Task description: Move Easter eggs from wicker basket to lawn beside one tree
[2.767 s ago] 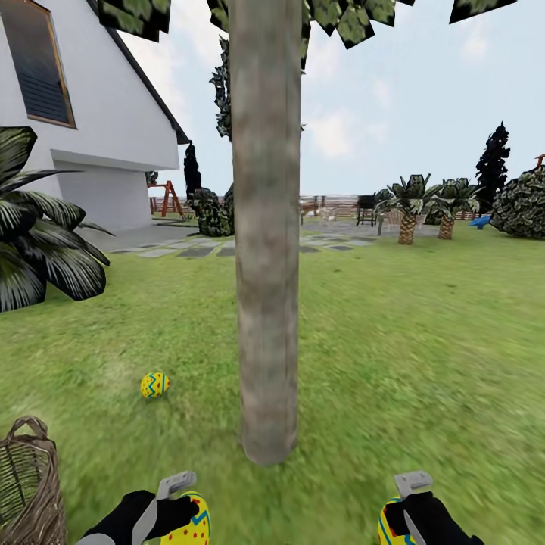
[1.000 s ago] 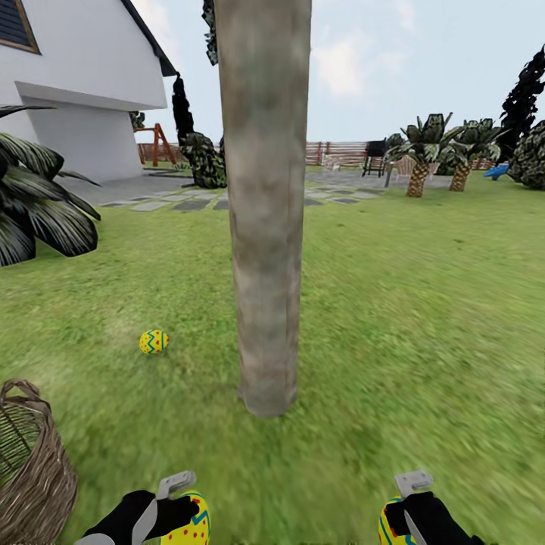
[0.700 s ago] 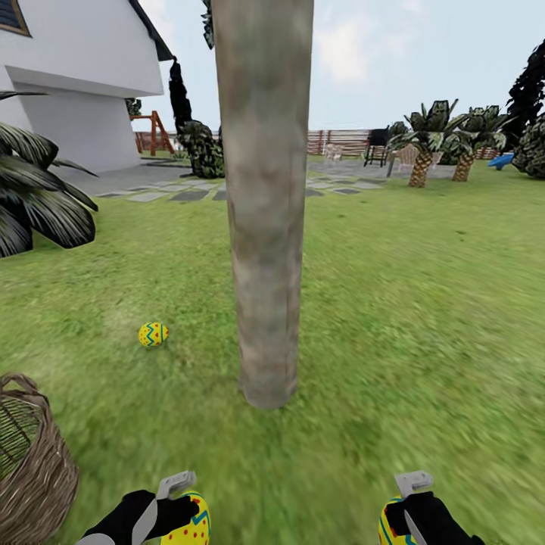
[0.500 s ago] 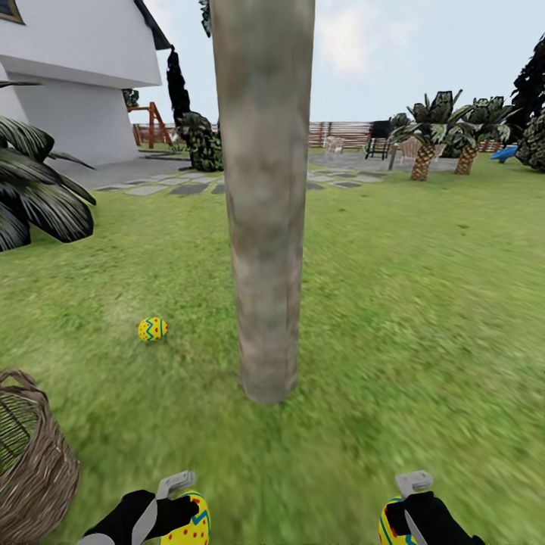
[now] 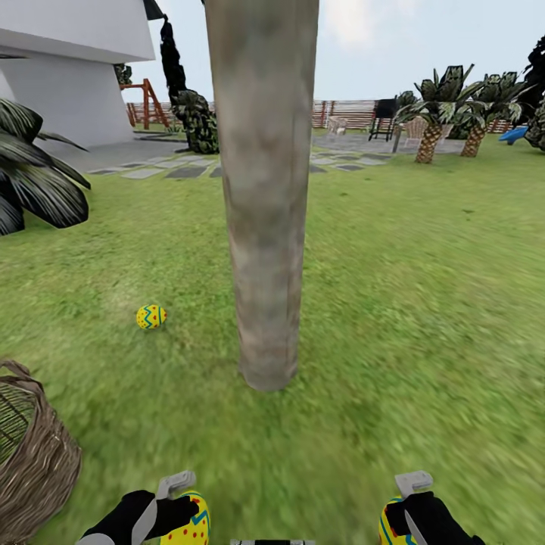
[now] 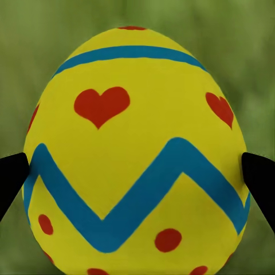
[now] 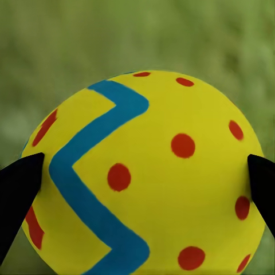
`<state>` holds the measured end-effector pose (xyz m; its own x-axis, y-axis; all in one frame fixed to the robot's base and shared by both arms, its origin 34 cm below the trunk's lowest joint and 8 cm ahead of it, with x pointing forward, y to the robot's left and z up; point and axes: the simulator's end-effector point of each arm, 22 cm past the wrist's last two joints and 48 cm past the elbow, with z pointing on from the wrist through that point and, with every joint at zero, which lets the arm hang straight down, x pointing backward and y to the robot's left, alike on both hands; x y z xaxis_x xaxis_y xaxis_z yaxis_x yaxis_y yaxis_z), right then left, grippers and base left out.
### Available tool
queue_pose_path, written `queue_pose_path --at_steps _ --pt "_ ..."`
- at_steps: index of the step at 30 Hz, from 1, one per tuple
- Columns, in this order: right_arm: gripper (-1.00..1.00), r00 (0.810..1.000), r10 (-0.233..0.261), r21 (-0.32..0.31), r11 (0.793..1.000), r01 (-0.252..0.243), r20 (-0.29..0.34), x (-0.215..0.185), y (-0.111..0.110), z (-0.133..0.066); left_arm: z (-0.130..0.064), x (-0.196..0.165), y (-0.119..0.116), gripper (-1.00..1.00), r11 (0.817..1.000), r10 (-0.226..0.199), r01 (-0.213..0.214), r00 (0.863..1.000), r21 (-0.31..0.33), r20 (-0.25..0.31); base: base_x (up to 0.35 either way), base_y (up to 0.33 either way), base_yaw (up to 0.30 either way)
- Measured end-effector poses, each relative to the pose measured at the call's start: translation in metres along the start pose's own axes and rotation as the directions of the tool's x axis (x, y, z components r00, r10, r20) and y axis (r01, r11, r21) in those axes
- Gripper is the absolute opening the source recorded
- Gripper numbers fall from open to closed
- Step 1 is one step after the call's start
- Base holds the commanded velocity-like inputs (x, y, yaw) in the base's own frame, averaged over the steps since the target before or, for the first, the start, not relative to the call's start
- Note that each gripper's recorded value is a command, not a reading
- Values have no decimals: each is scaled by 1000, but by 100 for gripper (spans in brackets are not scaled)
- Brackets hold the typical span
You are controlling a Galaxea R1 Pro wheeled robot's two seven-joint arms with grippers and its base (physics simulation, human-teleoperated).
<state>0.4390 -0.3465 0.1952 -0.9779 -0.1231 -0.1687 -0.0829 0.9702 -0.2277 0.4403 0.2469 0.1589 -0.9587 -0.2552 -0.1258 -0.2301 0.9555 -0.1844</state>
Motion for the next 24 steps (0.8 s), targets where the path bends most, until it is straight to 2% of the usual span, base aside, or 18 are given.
queue_pose_path --at_steps 24 --pt "-100 996 -23 -12 1000 22 -86 34 11 26 27 33 13 -100 1000 -22 20 996 -20 -82 0 0 0"
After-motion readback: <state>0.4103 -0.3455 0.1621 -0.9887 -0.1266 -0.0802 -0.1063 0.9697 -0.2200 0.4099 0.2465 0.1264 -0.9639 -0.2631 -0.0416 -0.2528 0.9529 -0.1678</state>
